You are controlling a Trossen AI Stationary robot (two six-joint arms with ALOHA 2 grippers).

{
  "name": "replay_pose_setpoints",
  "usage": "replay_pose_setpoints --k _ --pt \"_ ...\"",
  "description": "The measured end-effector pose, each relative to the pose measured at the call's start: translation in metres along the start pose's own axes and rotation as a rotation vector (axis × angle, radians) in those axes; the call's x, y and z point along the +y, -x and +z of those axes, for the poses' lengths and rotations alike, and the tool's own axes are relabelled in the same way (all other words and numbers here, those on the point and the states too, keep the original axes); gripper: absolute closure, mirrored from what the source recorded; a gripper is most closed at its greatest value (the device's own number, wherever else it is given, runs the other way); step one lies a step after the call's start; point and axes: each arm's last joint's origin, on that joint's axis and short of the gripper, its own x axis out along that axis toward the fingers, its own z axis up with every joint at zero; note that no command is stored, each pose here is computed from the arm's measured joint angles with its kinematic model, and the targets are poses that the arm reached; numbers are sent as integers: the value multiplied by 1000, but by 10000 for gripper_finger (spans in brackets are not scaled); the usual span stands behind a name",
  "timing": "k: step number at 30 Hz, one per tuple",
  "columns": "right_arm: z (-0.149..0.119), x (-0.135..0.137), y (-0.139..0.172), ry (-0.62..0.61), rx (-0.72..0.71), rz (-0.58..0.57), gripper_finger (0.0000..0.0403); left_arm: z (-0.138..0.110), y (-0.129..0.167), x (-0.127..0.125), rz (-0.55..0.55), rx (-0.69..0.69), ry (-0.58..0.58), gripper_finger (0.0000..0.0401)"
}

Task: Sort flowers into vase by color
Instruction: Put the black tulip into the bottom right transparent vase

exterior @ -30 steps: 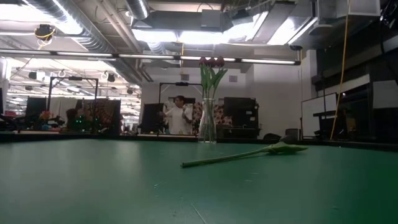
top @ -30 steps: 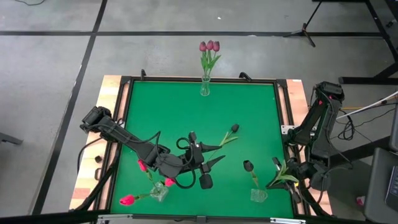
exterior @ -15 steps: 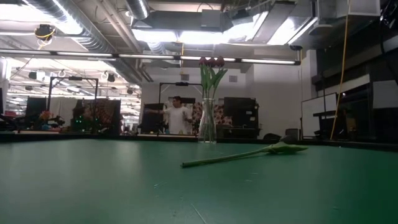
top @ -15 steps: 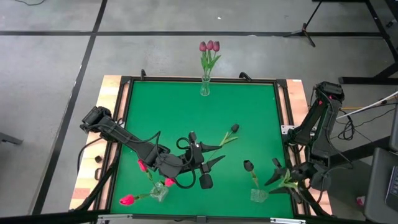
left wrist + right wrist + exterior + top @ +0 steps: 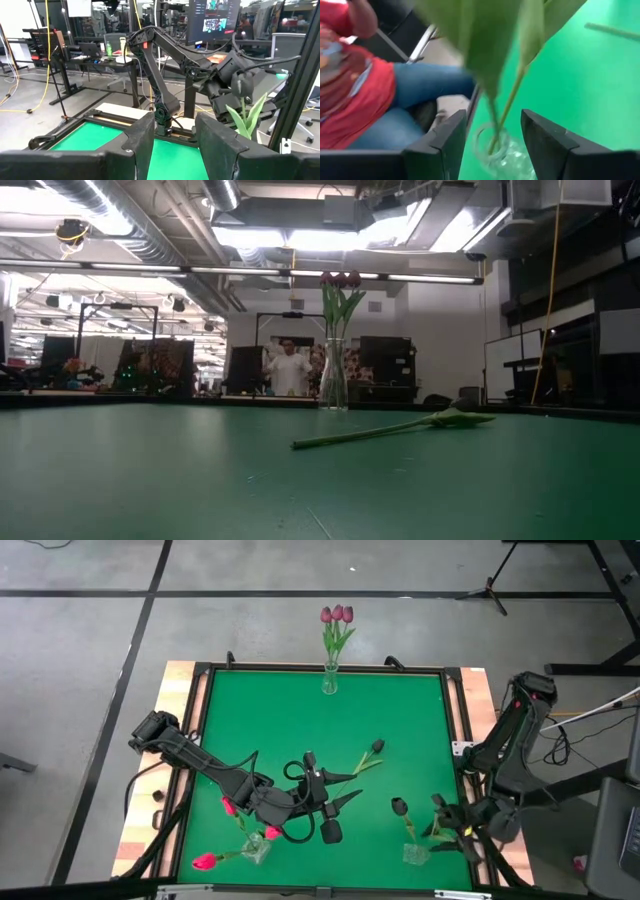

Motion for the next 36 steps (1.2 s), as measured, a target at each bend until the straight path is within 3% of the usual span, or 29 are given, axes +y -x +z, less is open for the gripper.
replay_pose_setpoints --k 9,16,24,31,33,36 --pt "10 -7 15 -50 51 68 212 0 0 0 0 0 -1 260" --pt "8 -28 33 -62 45 -102 212 0 0 0 10 0 -2 260" --pt "13 -45 51 -142 -81 -246 212 -4 -2 11 284 13 -47 260" --pt "21 -52 68 -157 -119 -289 212 1 -31 48 403 22 -53 260" --pt "23 -52 70 -164 -134 -283 212 5 -39 64 369 42 -33 260" --pt "23 -52 70 -167 -122 -273 212 5 -55 97 228 146 55 260"
